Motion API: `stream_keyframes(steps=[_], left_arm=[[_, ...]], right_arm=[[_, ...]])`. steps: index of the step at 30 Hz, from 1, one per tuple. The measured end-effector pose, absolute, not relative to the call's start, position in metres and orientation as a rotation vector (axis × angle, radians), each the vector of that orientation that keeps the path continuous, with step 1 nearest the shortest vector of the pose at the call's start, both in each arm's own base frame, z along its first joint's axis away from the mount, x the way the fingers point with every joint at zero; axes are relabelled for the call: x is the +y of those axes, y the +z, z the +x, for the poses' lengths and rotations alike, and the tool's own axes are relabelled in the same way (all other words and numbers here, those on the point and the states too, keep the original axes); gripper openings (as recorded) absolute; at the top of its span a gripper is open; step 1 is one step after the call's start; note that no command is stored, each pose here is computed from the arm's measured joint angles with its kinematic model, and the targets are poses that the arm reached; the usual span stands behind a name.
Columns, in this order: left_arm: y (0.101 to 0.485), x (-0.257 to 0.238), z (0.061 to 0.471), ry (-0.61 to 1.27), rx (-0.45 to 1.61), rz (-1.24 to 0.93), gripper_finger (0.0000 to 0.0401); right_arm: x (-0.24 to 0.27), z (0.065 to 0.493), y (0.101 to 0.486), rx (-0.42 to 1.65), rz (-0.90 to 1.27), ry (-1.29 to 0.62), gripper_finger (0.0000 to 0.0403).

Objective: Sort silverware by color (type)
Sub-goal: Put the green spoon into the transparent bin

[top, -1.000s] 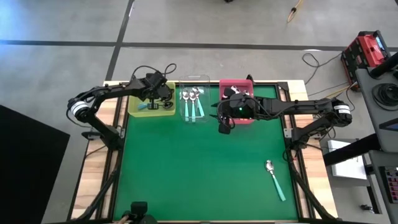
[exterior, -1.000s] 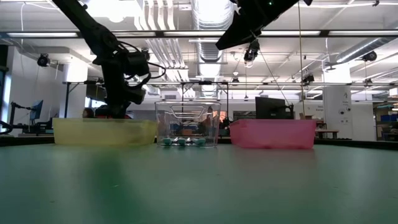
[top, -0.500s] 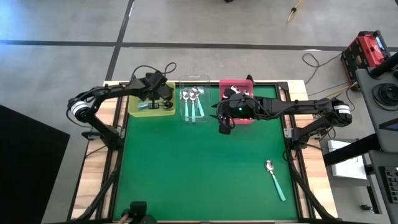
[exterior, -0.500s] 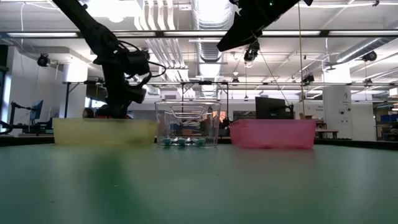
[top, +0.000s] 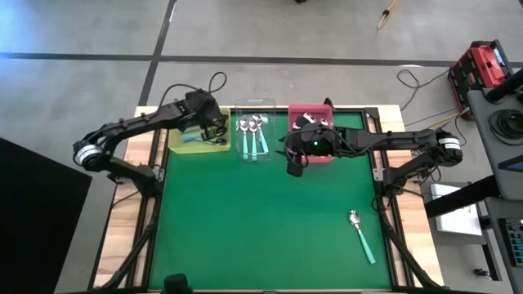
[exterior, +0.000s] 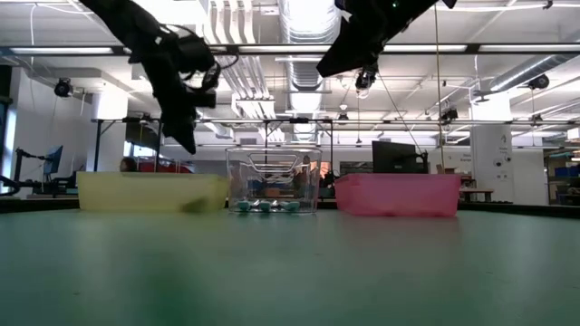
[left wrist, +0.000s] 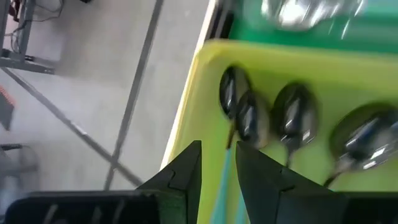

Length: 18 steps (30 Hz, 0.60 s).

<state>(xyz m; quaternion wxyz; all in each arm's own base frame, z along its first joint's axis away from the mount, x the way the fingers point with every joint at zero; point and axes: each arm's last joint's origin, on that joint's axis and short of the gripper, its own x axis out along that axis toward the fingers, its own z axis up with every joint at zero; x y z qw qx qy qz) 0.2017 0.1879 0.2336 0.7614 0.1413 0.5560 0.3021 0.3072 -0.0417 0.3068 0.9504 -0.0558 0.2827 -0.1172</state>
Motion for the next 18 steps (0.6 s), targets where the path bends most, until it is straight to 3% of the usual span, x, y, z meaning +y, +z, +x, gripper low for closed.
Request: stream_keyframes(steps=[10, 18], left_arm=[[0.263, 0.139, 0.206, 0.668, 0.938, 0.178, 0.0079], [0.275, 0.088, 0.213, 0.547, 0.674, 0.240, 0.0079]], right_arm=[[-0.038, 0.305, 0.301, 0.611, 0.061, -0.281, 0.0183], [-0.019, 0.303, 0.291, 0.686, 0.308, -0.318, 0.0183]])
